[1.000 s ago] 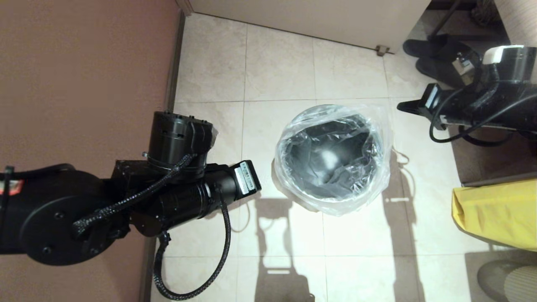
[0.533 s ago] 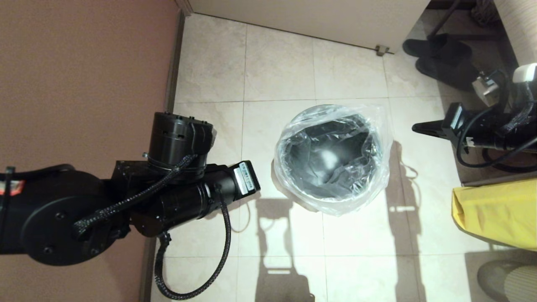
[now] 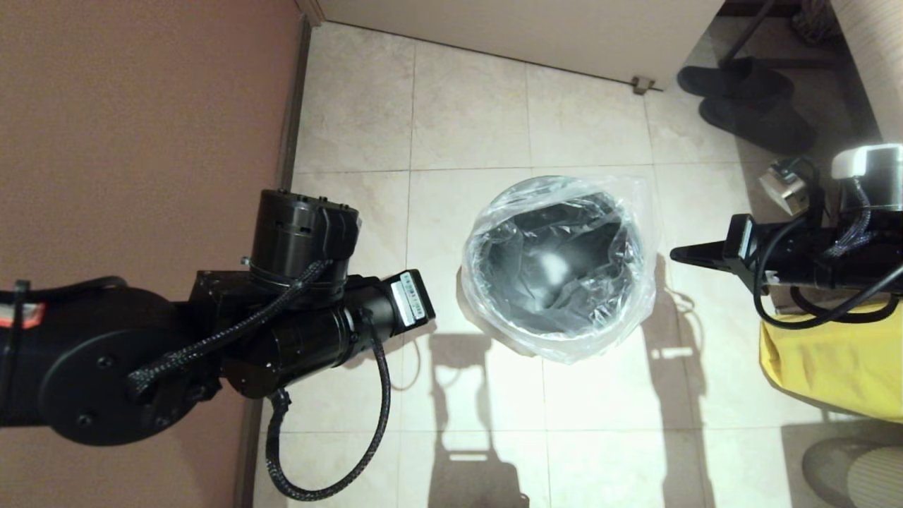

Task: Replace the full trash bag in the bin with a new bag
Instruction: Put the new garbage bag on the trash can

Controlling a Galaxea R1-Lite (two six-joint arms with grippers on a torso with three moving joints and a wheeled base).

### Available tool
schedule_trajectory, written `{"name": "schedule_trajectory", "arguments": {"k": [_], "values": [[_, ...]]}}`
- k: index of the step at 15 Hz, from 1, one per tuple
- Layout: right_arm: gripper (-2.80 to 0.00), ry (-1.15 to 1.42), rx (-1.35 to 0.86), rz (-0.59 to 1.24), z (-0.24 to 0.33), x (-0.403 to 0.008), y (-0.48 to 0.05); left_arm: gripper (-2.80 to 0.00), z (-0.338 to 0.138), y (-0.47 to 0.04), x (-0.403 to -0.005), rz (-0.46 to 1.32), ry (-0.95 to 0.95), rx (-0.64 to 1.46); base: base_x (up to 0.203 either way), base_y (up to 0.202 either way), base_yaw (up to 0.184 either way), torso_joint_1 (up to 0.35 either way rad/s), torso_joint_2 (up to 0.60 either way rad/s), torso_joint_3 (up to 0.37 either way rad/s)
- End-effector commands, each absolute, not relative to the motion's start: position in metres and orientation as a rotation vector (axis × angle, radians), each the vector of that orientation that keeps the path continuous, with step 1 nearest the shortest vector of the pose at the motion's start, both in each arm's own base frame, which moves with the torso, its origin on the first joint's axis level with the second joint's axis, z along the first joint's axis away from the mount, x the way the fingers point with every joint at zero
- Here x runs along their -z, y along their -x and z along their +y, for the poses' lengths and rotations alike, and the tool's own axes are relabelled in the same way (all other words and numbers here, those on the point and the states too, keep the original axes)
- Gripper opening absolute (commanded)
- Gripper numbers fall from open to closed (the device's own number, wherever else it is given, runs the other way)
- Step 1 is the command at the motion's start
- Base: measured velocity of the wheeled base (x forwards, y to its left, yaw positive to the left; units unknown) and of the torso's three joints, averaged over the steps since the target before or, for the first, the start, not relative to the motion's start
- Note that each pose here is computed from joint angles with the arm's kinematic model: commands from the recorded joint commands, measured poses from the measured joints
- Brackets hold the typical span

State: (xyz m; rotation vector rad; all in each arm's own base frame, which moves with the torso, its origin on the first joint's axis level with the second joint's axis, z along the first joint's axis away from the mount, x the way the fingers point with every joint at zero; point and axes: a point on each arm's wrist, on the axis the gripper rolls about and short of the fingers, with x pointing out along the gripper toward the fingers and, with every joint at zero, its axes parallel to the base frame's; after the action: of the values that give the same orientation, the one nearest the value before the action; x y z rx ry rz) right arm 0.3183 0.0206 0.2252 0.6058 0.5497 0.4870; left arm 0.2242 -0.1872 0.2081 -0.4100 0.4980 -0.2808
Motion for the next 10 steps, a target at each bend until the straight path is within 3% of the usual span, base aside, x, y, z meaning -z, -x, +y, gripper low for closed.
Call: {"name": "schedule_trajectory", "arguments": {"k": [1,10], "values": [[-2.8,-0.606,-0.508,0.584,0.03,-0.218,-0.316,-2.8,-0.188,-0.225,-0.205,0.506,0.407,0.274,0.0,0.0,0.0,0.0,0.0,0.0],[-2.8,-0.554,-0.564,0.629,0.055,-0.196,-0.321,-2.8,-0.2,-0.236,-0.195,0.46,0.357,0.287,0.0,0.0,0.0,0.0,0.0,0.0]]}}
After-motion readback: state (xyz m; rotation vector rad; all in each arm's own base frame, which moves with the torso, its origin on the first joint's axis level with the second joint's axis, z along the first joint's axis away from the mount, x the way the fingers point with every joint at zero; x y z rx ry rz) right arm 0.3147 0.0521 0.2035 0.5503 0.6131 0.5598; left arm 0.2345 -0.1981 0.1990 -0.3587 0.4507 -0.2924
